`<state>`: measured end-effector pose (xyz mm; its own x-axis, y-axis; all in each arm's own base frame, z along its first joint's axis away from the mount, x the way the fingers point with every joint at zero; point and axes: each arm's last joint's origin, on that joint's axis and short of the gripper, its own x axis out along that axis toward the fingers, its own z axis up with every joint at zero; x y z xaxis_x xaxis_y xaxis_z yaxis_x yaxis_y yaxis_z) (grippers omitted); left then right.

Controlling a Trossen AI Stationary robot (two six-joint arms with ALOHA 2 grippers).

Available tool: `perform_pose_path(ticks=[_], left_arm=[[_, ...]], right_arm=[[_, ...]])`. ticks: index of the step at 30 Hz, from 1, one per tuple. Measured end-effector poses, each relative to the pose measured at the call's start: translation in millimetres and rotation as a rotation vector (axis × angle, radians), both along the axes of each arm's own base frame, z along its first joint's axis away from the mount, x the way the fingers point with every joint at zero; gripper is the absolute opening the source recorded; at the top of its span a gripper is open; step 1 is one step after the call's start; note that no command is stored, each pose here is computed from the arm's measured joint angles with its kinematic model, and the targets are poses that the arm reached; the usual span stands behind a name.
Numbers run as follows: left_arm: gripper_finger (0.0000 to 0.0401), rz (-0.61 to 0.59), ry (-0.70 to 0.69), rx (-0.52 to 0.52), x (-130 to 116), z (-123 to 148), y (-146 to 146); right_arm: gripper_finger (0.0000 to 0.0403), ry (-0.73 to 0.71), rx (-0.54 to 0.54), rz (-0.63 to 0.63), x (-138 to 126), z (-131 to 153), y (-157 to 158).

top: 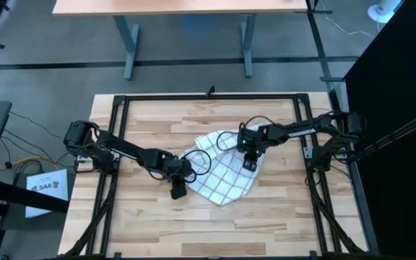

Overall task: Roll towel
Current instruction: Prepare the white and orange patterned towel for rolling

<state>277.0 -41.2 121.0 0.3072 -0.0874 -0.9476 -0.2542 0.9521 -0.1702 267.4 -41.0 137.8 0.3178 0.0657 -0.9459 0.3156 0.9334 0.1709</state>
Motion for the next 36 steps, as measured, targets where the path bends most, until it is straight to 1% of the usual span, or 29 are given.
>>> perform_pose_path(ticks=[3, 5, 8, 9, 11, 13, 15, 16, 18, 19, 23, 26, 28, 31, 33, 36], left_arm=[[0.0095, 0.010, 0.033, 0.049, -6.8, 4.2, 8.7], [0.0095, 0.037, 0.066, 0.102, -13.6, 8.8, 16.6], [0.0095, 0.094, 0.063, 0.149, -20.8, 20.0, 26.7], [0.0095, 0.115, 0.060, 0.152, -24.0, 24.2, 29.5], [0.0095, 0.165, -0.031, 0.131, -21.7, 36.2, 32.2], [0.0095, 0.195, -0.147, 0.105, -17.8, 51.1, 32.5], [0.0095, 0.199, -0.253, 0.080, -12.1, 60.7, 31.7], [0.0095, 0.197, -0.293, 0.065, -9.2, 63.2, 31.2], [0.0095, 0.196, -0.373, 0.048, -3.4, 69.2, 30.7], [0.0095, 0.196, -0.387, 0.046, -1.1, 69.0, 30.5], [0.0095, 0.199, -0.318, 0.047, 3.1, 52.0, 29.5], [0.0095, 0.191, -0.323, 0.036, 7.5, 46.7, 26.0], [0.0095, 0.191, -0.323, 0.031, 9.0, 44.6, 24.0], [0.0095, 0.190, -0.343, 0.024, 12.0, 44.0, 22.6], [0.0095, 0.190, -0.337, 0.025, 11.7, 43.4, 22.7], [0.0095, 0.190, -0.347, 0.024, 13.0, 43.3, 22.6]], right_arm=[[0.0091, -0.034, 0.058, -0.021, 6.2, 1.4, 21.3], [0.0091, -0.081, 0.092, -0.001, 11.7, 3.4, 38.7], [0.0091, -0.157, 0.104, 0.080, 19.4, 9.2, 63.7], [0.0091, -0.170, 0.087, 0.111, 21.8, 12.6, 68.6], [0.0091, -0.193, -0.009, 0.157, 26.8, 22.4, 69.9], [0.0091, -0.225, -0.181, 0.211, 32.9, 33.8, 64.6], [0.0091, -0.274, -0.356, 0.270, 42.5, 44.7, 55.3], [0.0091, -0.290, -0.419, 0.296, 46.5, 47.9, 48.9], [0.0091, -0.332, -0.487, 0.311, 56.9, 51.6, 32.4], [0.0091, -0.318, -0.500, 0.307, 59.1, 49.6, 23.7], [0.0092, -0.204, -0.510, 0.343, 56.2, 35.7, 0.2], [0.0095, -0.178, -0.505, 0.362, 54.2, 33.7, -3.1], [0.0101, -0.169, -0.475, 0.392, 52.8, 32.6, -0.8], [0.0119, -0.165, -0.435, 0.422, 52.0, 30.8, 5.0], [0.0135, -0.172, -0.438, 0.430, 52.8, 30.9, 6.5], [0.0162, -0.189, -0.466, 0.398, 54.6, 32.6, -0.6]])
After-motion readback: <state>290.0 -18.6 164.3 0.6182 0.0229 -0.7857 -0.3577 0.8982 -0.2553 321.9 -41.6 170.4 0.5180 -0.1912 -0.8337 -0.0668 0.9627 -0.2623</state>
